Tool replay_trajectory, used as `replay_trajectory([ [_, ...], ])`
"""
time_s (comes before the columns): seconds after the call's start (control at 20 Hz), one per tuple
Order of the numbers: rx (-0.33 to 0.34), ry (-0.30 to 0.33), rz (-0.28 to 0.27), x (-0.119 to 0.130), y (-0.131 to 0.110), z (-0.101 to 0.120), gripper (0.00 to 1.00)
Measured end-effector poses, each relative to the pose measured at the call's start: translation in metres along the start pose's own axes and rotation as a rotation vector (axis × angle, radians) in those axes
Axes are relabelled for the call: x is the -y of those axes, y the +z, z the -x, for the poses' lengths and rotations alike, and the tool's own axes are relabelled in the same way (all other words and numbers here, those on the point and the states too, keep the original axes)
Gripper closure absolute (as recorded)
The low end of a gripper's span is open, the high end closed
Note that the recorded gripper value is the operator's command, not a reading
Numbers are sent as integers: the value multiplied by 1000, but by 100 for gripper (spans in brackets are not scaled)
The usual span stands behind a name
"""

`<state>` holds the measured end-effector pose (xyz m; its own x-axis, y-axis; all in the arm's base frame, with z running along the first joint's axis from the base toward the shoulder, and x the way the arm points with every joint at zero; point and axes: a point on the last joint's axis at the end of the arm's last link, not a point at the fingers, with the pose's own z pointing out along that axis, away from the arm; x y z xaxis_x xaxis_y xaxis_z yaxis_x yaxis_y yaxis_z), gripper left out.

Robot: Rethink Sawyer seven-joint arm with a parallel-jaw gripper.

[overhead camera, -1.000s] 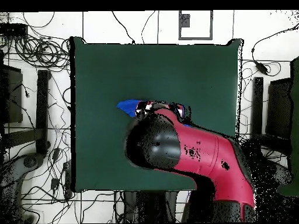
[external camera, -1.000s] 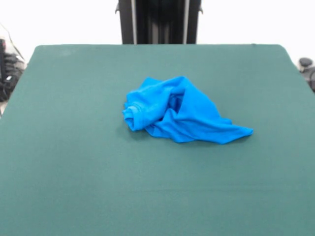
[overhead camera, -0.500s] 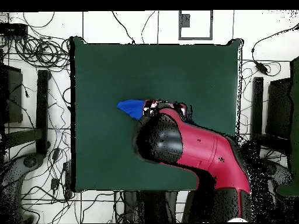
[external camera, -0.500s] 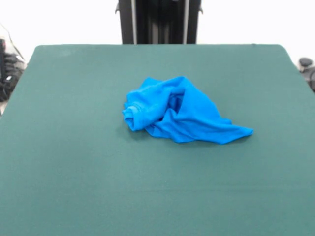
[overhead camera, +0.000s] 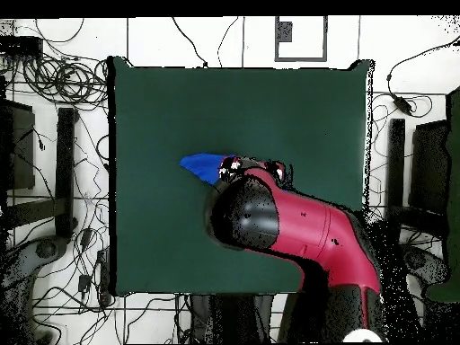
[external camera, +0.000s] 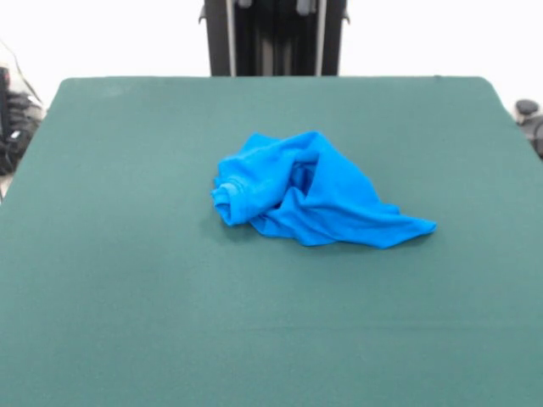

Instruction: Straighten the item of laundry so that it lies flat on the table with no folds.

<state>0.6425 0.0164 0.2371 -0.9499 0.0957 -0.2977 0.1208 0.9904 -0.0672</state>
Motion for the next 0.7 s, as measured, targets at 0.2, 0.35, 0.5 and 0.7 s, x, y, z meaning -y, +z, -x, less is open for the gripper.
replay_trajectory([
  [0.2, -3, -4, 2, -3, -6, 0, 0],
  [0.35, -3, -6, 5, -5, -21, 3, 0],
  [0.5, 13, -4, 4, -3, -33, 6, 0],
  [0.7, 30, -1, 1, -1, -39, 9, 0],
])
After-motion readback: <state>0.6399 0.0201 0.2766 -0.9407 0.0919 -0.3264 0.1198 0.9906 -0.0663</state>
